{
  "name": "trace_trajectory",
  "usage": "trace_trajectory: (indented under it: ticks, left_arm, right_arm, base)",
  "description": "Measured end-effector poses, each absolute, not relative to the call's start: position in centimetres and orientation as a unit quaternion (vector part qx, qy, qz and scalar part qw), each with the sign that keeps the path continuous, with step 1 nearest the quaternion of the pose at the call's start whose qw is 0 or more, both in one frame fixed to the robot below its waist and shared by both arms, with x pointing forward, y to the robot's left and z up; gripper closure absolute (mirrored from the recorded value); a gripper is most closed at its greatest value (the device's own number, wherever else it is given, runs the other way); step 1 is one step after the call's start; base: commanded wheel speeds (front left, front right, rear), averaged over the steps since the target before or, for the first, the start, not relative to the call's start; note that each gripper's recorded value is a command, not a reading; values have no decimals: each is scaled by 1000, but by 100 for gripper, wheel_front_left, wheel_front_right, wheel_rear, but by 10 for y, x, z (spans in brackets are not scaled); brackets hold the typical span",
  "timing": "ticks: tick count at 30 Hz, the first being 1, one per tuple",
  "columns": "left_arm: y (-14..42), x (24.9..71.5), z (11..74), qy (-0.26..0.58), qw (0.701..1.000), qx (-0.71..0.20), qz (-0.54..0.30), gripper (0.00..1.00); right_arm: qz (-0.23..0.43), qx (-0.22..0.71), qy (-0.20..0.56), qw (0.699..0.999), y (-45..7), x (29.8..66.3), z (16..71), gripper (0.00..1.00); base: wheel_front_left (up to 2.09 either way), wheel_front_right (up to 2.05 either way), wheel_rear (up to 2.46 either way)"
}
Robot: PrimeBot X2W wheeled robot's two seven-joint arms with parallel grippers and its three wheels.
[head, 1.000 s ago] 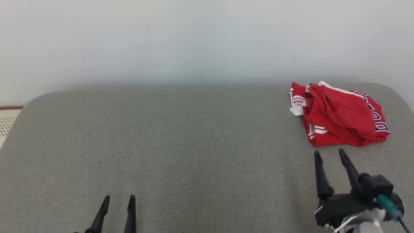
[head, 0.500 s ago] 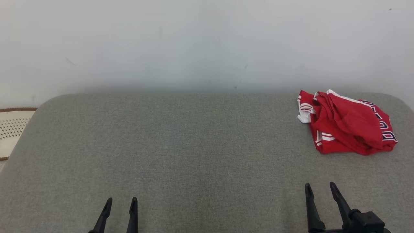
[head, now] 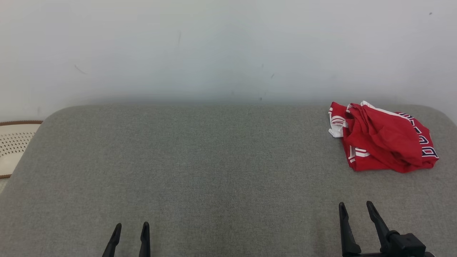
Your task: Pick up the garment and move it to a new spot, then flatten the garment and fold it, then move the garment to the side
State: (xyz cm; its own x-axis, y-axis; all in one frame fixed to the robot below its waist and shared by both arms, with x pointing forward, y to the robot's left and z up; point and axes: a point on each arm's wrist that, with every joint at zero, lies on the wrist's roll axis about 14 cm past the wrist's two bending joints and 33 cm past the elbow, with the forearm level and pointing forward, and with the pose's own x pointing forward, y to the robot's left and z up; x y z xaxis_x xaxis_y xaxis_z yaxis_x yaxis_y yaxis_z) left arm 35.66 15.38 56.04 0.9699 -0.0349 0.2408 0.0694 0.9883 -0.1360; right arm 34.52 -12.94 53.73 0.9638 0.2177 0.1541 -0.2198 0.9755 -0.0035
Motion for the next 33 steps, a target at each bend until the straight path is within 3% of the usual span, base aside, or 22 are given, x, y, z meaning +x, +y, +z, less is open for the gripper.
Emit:
trace_trajectory:
  ticks: [33]
  left_arm:
    - [152,356,551,-104,991,-76,-31,0]
  right_arm:
    - [106,11,-67,992,-132,345,534,0]
  base:
    - [0,0,0]
